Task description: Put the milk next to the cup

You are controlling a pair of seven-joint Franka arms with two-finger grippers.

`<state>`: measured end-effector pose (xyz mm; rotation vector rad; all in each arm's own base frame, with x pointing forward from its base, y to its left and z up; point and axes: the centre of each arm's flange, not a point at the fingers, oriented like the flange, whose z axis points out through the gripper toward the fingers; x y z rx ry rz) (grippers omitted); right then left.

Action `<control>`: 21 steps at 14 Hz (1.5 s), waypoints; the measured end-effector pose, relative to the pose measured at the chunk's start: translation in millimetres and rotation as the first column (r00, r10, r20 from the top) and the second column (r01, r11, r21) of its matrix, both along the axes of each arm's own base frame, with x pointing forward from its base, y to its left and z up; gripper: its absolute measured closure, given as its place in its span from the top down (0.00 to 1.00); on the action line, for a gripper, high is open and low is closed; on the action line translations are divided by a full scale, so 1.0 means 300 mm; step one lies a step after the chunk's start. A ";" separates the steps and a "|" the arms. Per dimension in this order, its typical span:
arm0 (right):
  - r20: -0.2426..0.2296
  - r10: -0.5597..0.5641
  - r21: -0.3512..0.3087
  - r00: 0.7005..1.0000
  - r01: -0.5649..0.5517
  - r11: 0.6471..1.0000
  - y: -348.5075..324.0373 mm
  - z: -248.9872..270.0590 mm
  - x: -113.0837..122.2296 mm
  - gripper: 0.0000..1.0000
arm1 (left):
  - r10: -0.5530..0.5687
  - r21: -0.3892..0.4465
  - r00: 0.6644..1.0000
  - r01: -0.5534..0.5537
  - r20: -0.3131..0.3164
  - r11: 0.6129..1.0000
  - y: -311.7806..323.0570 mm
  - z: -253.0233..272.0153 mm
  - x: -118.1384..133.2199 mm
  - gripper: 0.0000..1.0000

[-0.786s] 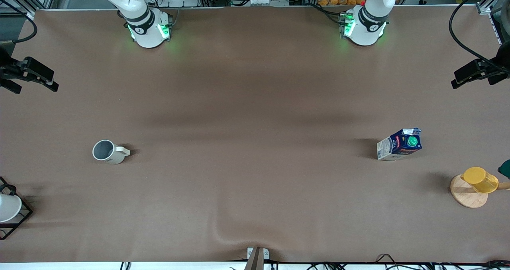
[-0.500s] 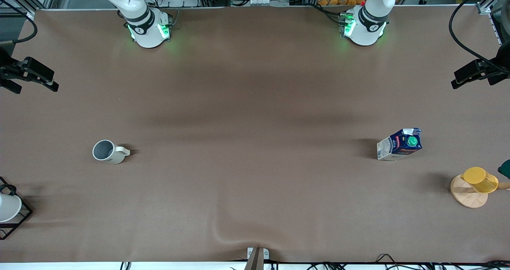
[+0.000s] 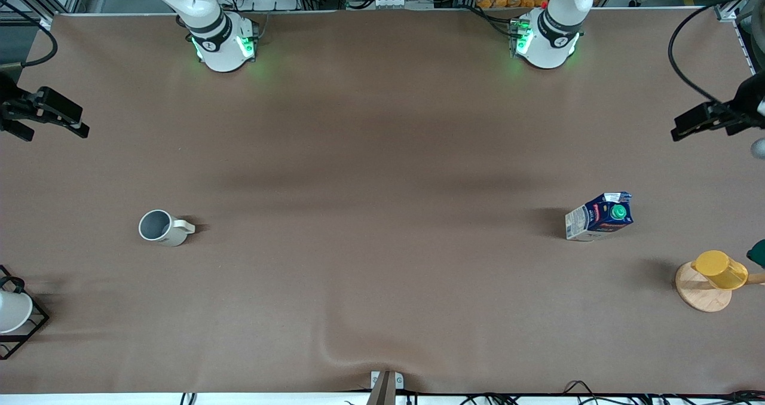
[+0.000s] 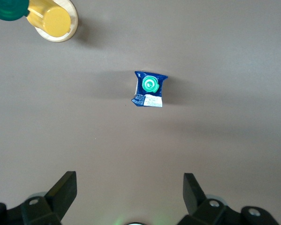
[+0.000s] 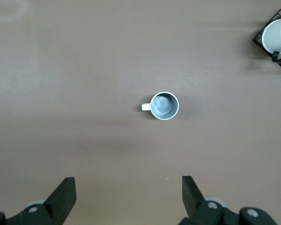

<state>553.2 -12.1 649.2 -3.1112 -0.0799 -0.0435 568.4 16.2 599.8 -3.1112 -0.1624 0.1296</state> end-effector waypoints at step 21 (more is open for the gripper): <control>-0.139 0.048 0.008 0.989 -0.048 0.999 -0.312 -0.988 0.355 0.90 | -0.015 -0.015 0.996 0.014 -0.083 1.000 -0.013 -0.728 0.228 1.00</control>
